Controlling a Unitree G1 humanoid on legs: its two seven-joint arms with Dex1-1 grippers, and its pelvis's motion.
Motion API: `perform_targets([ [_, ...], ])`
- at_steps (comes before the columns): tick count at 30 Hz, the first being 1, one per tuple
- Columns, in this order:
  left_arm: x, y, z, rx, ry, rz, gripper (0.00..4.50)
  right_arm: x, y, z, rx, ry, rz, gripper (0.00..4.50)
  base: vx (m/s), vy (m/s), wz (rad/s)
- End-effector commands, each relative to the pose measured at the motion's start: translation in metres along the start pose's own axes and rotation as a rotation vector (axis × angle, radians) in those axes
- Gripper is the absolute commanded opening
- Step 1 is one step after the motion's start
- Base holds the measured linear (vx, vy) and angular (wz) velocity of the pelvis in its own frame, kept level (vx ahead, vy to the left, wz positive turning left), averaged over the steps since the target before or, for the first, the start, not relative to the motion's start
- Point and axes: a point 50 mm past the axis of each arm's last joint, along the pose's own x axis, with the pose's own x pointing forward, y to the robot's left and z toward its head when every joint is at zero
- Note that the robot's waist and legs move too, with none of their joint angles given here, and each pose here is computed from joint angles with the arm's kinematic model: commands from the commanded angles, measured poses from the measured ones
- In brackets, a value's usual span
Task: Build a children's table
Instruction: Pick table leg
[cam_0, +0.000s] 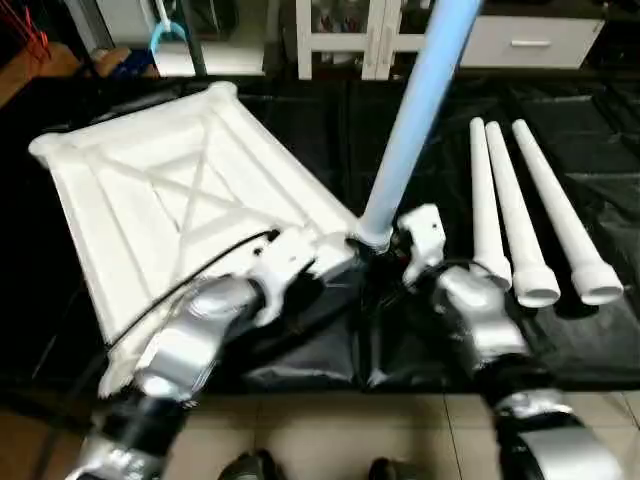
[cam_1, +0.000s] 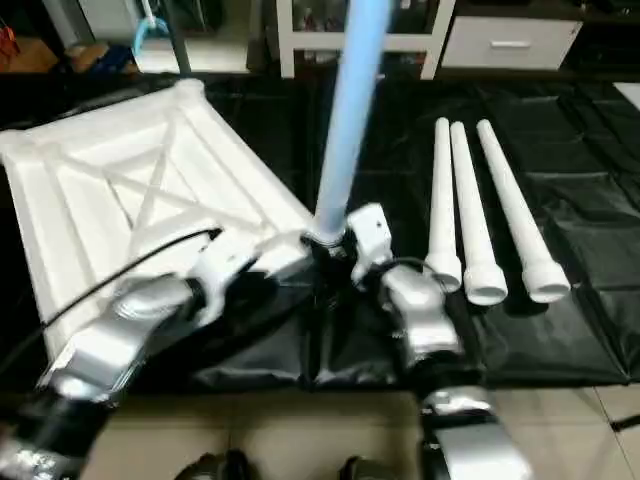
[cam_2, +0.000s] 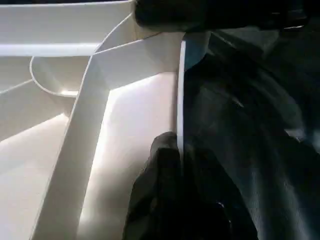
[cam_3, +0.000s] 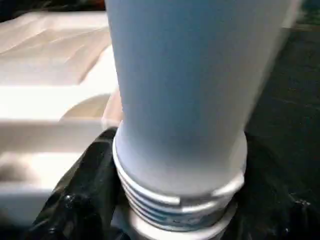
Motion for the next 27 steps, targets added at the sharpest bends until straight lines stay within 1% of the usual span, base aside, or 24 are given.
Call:
perform_targets([
  [1, 0.016, -0.016, 0.016, 0.008, -0.063, -0.008, 0.0, 0.003, 0.036, -0.039, 0.071, 0.164, 0.06, 2.77, 0.0, 0.0, 0.0],
  [3, 0.018, -0.017, 0.018, 0.009, -0.063, 0.005, 0.0, 0.006, 0.043, -0.038, 0.067, 0.155, 0.055, 2.76, 0.0, 0.0, 0.0],
  [5, 0.018, -0.018, 0.018, 0.006, -0.065, 0.005, 0.0, 0.007, 0.044, -0.037, 0.065, 0.149, 0.059, 2.75, 0.0, 0.0, 0.0],
  [8, 0.014, -0.017, 0.012, -0.001, -0.052, -0.011, 0.0, 0.008, 0.046, -0.033, 0.06, 0.129, 0.097, 2.75, 0.0, 0.0, 0.0],
  [12, 0.012, -0.015, 0.008, -0.006, -0.042, -0.011, 0.0, 0.007, 0.046, -0.029, 0.059, 0.112, 0.113, 2.75, 0.0, 0.0, 0.0],
  [17, 0.011, -0.014, 0.006, -0.014, -0.043, -0.015, 0.0, 0.009, 0.042, -0.024, 0.062, 0.085, 0.098, 2.75, 0.0, 0.0, 0.0],
  [20, 0.011, -0.014, 0.007, -0.014, -0.044, -0.015, 0.0, 0.009, 0.041, -0.023, 0.059, 0.079, 0.093, 2.75, 0.0, 0.0, 0.0],
  [21, 0.009, -0.014, 0.006, -0.012, -0.052, -0.026, 0.0, 0.009, 0.04, -0.017, 0.064, 0.051, 0.097, 2.75, 0.0, 0.0, 0.0],
  [22, 0.009, -0.014, 0.006, -0.012, -0.052, -0.026, 0.0, 0.009, 0.04, -0.017, 0.064, 0.051, 0.097, 2.75, 0.0, 0.0, 0.0],
  [23, 0.007, -0.014, 0.005, -0.014, -0.054, -0.039, 0.0, 0.01, 0.038, -0.011, 0.079, 0.022, 0.108, 2.75, 0.0, 0.0, 0.0],
  [24, 0.002, -0.014, -0.002, 0.006, -0.043, -0.074, 0.0, 0.009, 0.035, 0.0, 0.087, -0.022, 0.153, 2.75, 0.0, 0.0, 0.0],
  [25, 0.002, -0.014, -0.002, 0.006, -0.043, -0.074, 0.0, 0.009, 0.035, 0.0, 0.087, -0.022, 0.153, 2.75, 0.0, 0.0, 0.0],
  [26, -0.004, -0.016, -0.01, 0.04, -0.033, -0.129, 0.0, 0.006, 0.03, 0.011, 0.093, -0.052, 0.217, 2.75, 0.0, 0.0, 0.0],
  [27, -0.004, -0.016, -0.01, 0.04, -0.033, -0.129, 0.0, 0.006, 0.03, 0.011, 0.093, -0.052, 0.217, 2.75, 0.0, 0.0, 0.0],
])
